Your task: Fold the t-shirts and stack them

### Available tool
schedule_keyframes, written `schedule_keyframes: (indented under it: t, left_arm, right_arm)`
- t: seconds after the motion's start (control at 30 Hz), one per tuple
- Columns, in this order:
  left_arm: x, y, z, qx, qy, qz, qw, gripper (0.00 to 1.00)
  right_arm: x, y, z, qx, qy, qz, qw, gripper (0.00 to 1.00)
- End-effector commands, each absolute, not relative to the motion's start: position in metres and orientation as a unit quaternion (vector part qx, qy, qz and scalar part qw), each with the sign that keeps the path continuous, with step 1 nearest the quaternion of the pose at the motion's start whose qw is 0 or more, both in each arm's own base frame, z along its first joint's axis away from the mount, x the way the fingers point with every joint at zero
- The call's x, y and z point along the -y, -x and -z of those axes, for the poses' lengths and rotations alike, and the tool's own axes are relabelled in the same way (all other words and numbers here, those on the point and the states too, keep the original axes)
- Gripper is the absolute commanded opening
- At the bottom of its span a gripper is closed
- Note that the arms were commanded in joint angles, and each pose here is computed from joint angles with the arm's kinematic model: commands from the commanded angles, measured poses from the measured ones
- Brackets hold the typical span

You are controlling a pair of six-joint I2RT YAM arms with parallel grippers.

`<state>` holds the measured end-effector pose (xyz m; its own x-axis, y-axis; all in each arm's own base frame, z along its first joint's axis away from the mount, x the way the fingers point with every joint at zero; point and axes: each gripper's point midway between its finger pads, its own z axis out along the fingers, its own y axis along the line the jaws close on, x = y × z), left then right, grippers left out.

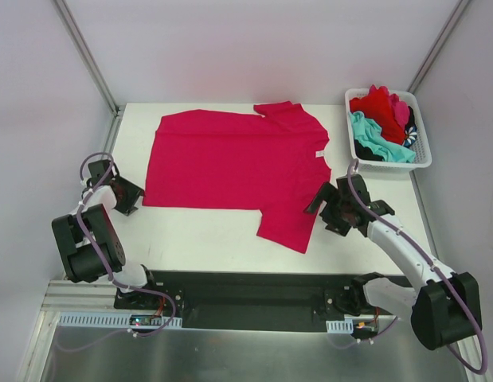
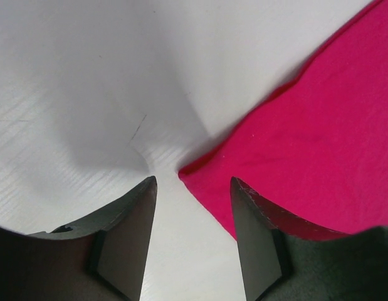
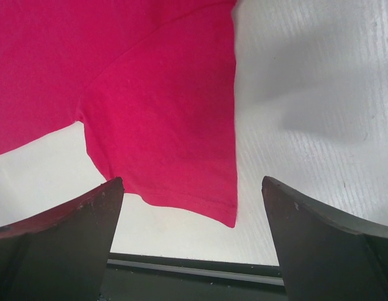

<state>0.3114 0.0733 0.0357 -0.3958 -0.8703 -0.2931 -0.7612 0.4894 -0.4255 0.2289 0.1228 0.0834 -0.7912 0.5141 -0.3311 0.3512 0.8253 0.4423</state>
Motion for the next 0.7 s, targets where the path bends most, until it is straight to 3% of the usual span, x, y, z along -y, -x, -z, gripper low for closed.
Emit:
schedule_keyframes:
  t: [0.0, 0.67]
  left_arm:
    - [-0.08, -0.305, -0.027, -0.833, 0.491, 0.081, 0.242, 0.49]
    - [-0.071, -0.295, -0.003, -0.844, 0.494, 0.027, 0.207, 0.42]
  right_arm:
    - [-0.124, -0.231, -0.089, -0.925, -0.249, -0.176, 0.225, 0.96]
    - [-0.125, -0.227, -0.087, -0.93, -0.245, -0.168, 0.215, 0.96]
